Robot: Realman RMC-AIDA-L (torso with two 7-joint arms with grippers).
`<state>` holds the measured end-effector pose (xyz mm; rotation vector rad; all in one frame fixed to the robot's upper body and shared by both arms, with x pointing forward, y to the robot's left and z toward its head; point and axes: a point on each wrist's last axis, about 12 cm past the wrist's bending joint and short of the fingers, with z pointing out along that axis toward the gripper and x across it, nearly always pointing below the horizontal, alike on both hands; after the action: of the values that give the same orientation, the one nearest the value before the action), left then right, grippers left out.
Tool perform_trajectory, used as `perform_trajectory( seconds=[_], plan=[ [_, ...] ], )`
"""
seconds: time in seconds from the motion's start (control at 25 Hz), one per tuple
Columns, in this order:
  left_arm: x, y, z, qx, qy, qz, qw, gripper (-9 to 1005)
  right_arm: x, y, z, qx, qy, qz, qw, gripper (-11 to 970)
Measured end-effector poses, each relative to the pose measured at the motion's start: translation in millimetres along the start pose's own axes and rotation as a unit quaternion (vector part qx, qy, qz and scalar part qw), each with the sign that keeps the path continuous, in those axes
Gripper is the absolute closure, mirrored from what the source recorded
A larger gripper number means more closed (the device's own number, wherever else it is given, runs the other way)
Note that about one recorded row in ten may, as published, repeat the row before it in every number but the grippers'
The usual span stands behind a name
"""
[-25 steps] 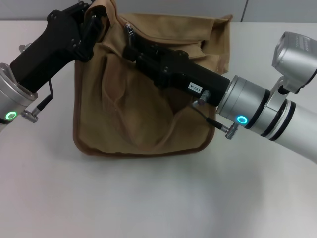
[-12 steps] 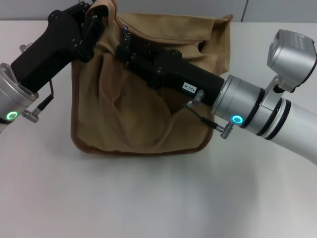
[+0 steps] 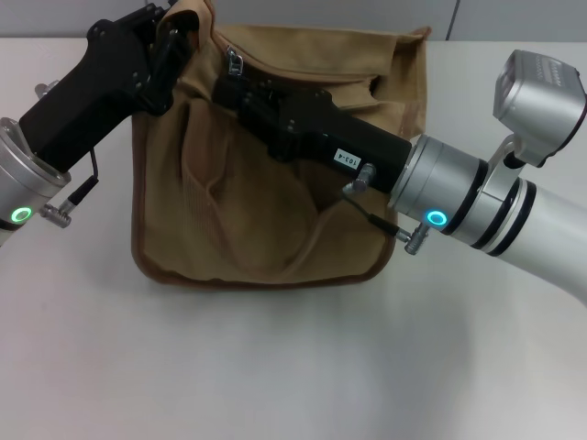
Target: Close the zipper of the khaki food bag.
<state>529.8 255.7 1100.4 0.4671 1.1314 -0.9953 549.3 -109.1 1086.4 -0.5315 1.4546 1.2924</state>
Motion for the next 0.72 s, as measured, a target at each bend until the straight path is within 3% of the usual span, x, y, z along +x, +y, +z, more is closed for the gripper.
perform_trajectory(
  seconds=[0.12,0.32,0.72],
  plan=[
    [0.1,0.0,-0.2,0.0,0.0,0.0,1.0,958,-0.6,-0.3,0.0,0.0,0.0,-0.001,1.0,761],
    [0.2,-0.1,-1.1,-0.002,0.0,0.0,1.0,958,-0.1,-0.8,-1.0,0.002,-0.001,-0.002,1.0,941],
    [-1.1,1.9,-9.7,-0.021,-0.002,0.003,1.0,958,2.5,-2.5,-7.3,0.013,-0.003,0.0,1.0,955]
  ],
)
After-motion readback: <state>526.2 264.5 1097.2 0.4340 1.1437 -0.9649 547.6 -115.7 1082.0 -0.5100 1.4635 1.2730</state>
